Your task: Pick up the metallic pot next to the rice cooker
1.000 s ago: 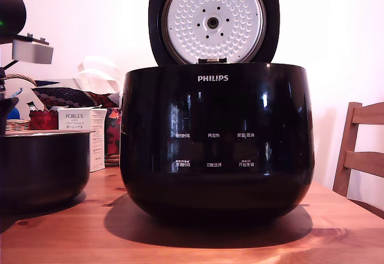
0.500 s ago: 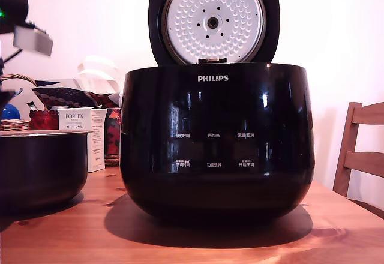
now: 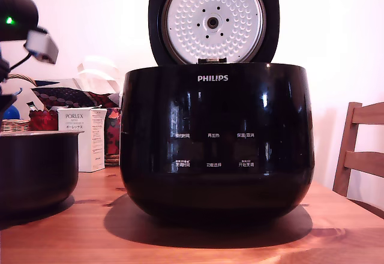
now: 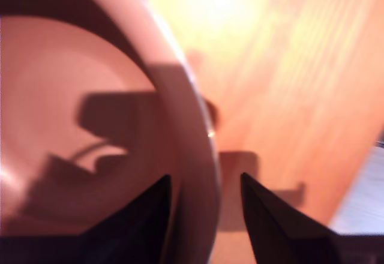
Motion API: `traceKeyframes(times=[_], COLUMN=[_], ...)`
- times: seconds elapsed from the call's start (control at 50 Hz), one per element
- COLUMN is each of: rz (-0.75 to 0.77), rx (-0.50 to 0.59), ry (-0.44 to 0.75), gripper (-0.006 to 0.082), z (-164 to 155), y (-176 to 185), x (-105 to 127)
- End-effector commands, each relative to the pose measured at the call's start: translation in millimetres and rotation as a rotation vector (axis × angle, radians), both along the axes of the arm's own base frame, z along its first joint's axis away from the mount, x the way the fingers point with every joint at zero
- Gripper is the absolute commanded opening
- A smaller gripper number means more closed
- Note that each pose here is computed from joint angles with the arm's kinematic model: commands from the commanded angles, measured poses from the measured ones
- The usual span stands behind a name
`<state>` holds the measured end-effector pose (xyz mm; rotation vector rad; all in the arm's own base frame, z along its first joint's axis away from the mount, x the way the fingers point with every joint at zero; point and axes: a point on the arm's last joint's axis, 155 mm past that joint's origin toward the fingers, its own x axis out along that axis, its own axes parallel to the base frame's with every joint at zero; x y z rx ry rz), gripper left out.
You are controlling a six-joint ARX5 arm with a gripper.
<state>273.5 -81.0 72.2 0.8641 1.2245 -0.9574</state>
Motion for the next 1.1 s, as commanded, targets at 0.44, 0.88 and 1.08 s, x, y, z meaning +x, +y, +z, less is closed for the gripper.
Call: traceKeyframes(times=[0.44, 0.88, 1.08], rz=[0.000, 0.002, -0.019], rx=[0.011, 0.038, 0.058], ry=[0.003, -0.050, -0.079], gripper=[-0.0024, -0.0024, -0.0024], z=[-3.2, 30.8, 53.2], y=[0.3, 2.6, -1.8], x=[2.9, 19.4, 24.2])
